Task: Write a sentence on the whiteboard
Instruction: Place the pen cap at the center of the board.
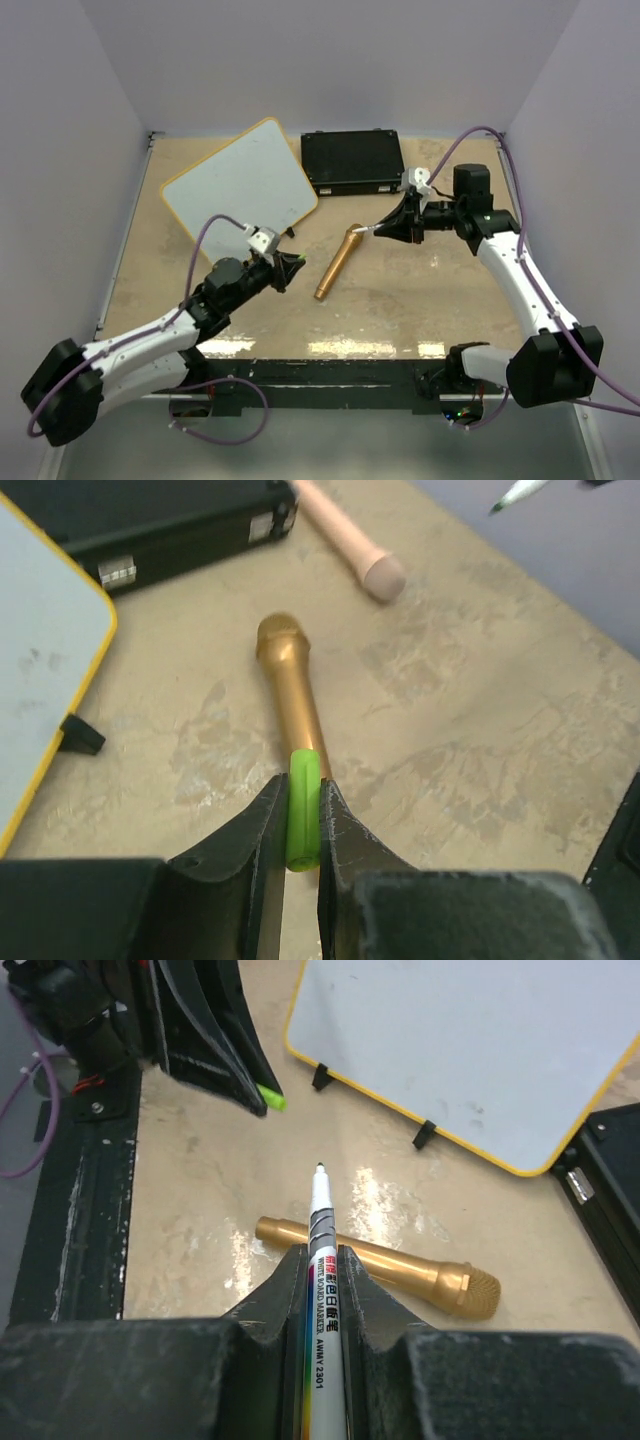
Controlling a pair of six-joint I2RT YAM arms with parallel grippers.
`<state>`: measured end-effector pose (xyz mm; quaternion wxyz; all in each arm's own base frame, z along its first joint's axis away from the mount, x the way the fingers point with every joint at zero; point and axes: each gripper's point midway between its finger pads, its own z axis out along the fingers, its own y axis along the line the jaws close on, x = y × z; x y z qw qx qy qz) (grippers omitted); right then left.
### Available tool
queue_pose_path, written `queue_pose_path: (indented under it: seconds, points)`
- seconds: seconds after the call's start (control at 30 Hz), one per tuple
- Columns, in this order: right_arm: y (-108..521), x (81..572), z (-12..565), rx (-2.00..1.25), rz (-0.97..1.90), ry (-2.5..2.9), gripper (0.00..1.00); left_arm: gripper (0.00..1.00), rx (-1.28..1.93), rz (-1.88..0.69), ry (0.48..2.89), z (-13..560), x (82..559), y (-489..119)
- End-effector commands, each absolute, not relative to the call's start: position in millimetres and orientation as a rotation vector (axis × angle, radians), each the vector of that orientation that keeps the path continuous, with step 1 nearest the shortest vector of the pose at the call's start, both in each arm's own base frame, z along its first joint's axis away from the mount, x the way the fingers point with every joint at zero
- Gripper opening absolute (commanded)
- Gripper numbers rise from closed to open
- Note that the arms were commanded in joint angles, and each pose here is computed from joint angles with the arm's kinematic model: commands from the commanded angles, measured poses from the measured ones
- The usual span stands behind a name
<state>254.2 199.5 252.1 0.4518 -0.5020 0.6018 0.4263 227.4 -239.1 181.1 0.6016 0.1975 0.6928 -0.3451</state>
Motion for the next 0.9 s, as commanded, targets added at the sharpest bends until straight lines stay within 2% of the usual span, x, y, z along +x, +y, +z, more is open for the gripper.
queue_pose_path:
  seconds: [0.0,0.03,0.07,0.2,0.43,0.87]
  points:
    - [189.8,281.1,270.9,-1.14,0.92,1.492,0.0,0.0,0.367,-0.753,1.718,186.0,265.9,-257.3]
    - [184.1,286.7,269.9,-1.115,0.888,1.512,0.0,0.0,0.389,-0.724,1.786,165.5,276.1,-265.2]
    - [180.8,288.3,270.6,-1.101,0.87,1.519,0.0,0.0,0.378,-0.729,1.767,179.6,290.5,-272.3]
    - [168.4,291.6,273.4,-1.052,0.831,1.528,0.0,0.0,0.361,-0.764,1.781,172.1,327.8,-294.4]
    - [165.1,291.2,274.8,-1.038,0.824,1.531,0.0,0.0,0.334,-0.723,1.862,132.2,397.3,-325.7]
    - [159.0,294.4,271.3,-1.022,0.83,1.546,0.0,0.01,0.202,-0.613,1.97,79.5,463.4,-349.3]
